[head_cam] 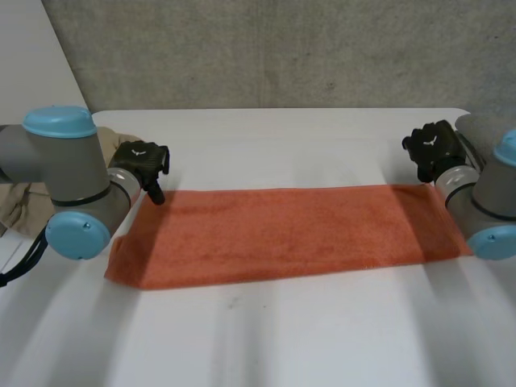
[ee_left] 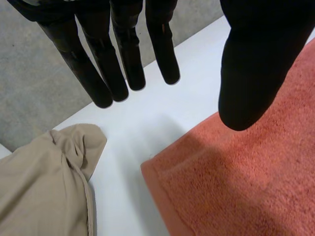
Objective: Fold the laundry.
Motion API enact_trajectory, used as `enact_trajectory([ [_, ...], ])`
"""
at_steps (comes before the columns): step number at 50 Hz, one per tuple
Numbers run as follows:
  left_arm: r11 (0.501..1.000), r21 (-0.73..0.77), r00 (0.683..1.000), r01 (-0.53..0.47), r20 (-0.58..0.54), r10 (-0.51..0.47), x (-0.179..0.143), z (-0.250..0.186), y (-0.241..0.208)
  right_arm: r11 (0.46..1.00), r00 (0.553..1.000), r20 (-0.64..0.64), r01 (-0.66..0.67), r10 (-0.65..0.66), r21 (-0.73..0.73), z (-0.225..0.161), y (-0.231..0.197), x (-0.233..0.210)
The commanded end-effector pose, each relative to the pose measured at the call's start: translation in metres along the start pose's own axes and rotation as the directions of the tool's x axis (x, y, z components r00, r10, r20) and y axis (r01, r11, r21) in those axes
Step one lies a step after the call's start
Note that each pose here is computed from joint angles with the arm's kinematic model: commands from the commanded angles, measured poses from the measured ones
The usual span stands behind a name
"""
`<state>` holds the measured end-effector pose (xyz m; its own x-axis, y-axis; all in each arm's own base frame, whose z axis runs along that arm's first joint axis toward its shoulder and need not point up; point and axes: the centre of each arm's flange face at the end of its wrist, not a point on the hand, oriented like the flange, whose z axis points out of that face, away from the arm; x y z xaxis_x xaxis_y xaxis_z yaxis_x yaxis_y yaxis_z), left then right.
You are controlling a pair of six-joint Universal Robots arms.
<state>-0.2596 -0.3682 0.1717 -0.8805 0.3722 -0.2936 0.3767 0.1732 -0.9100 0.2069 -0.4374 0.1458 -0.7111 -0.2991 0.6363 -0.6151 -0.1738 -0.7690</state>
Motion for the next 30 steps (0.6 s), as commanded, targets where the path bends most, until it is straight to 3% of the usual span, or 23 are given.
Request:
enact_trajectory([
  [1, 0.999, 0.035, 0.999, 0.002, -0.037, -0.001, -0.002, -0.005, -0.014, 0.989, 0.99, 0.004, -0.142, 0.142, -0.042, -0.004, -0.013, 0.022],
  [7, 1.0, 0.014, 0.998, 0.01, -0.061, -0.009, -0.004, -0.011, -0.02, 0.941, 0.954, 0.04, -0.284, 0.296, -0.183, -0.002, -0.01, 0.037],
  [12, 1.0, 0.005, 0.997, 0.021, -0.076, -0.021, -0.004, -0.014, -0.021, 0.909, 0.944, 0.06, -0.294, 0.325, -0.294, 0.004, 0.003, 0.041],
  [22, 1.0, 0.005, 0.995, 0.024, -0.1, -0.023, -0.002, -0.017, -0.02, 0.926, 0.979, 0.083, -0.147, 0.186, -0.348, 0.021, 0.039, 0.03],
  [30, 1.0, 0.009, 0.995, 0.026, -0.101, -0.025, -0.004, -0.017, -0.021, 0.922, 0.982, 0.102, -0.113, 0.162, -0.371, 0.023, 0.056, 0.023],
])
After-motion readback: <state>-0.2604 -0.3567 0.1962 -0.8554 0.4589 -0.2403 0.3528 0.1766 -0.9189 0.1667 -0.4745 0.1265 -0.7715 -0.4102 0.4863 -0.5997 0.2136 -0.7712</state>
